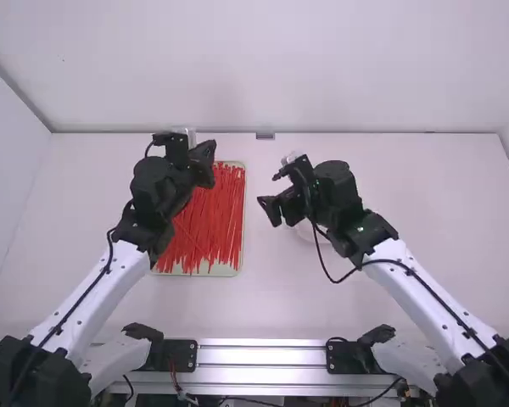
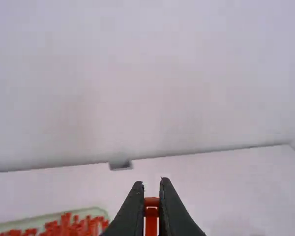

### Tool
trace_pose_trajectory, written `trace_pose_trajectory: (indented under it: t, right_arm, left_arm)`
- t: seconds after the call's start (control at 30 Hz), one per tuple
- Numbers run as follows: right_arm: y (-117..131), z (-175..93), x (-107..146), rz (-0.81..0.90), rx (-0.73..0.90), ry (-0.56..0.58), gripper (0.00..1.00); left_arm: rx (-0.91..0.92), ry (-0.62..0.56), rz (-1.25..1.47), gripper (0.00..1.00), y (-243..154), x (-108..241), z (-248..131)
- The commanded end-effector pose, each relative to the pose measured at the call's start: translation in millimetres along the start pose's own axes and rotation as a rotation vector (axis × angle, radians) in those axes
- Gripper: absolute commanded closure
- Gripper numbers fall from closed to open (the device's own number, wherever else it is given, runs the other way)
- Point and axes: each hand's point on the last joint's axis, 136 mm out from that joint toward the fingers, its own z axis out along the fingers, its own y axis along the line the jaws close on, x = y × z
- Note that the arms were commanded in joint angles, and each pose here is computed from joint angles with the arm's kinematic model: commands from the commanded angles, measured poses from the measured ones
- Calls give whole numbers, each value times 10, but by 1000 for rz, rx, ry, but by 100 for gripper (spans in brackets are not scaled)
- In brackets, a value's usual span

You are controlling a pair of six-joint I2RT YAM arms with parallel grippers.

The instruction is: Fasten the cable tie

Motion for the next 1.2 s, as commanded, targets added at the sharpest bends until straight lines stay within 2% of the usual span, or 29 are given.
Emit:
trace_pose_trajectory:
  t: [0.0, 0.07, 0.23, 0.53, 0.87, 1.03, 1.1, 1.13, 1.17]
  right_arm:
    - [204, -187, -311, -35, -71, -94, 2]
    - [286, -239, -394, -52, -101, -129, 2]
    - [241, -275, -522, -31, -100, -181, 2]
    - [413, -385, -746, -44, -363, -280, 2]
    - [394, -132, -772, 48, -420, -279, 0]
    - [451, -52, -752, 36, -437, -275, 6]
    - [483, -47, -743, 29, -443, -272, 17]
    - [483, -47, -743, 30, -443, -272, 17]
    - [478, -48, -745, 29, -442, -272, 22]
  left_arm:
    - [53, -39, -53, 98, -162, -109, -68]
    - [116, -61, -47, 97, -310, -169, -79]
    - [171, -123, -39, 97, -493, -309, -105]
    - [252, -206, -65, 97, -747, -499, -172]
    - [299, -249, -119, 98, -930, -567, -185]
    - [305, -269, -124, 96, -996, -599, -203]
    - [305, -269, -130, 96, -996, -600, -204]
    - [305, -270, -130, 96, -997, -601, -204]
    - [305, -271, -137, 96, -995, -606, -205]
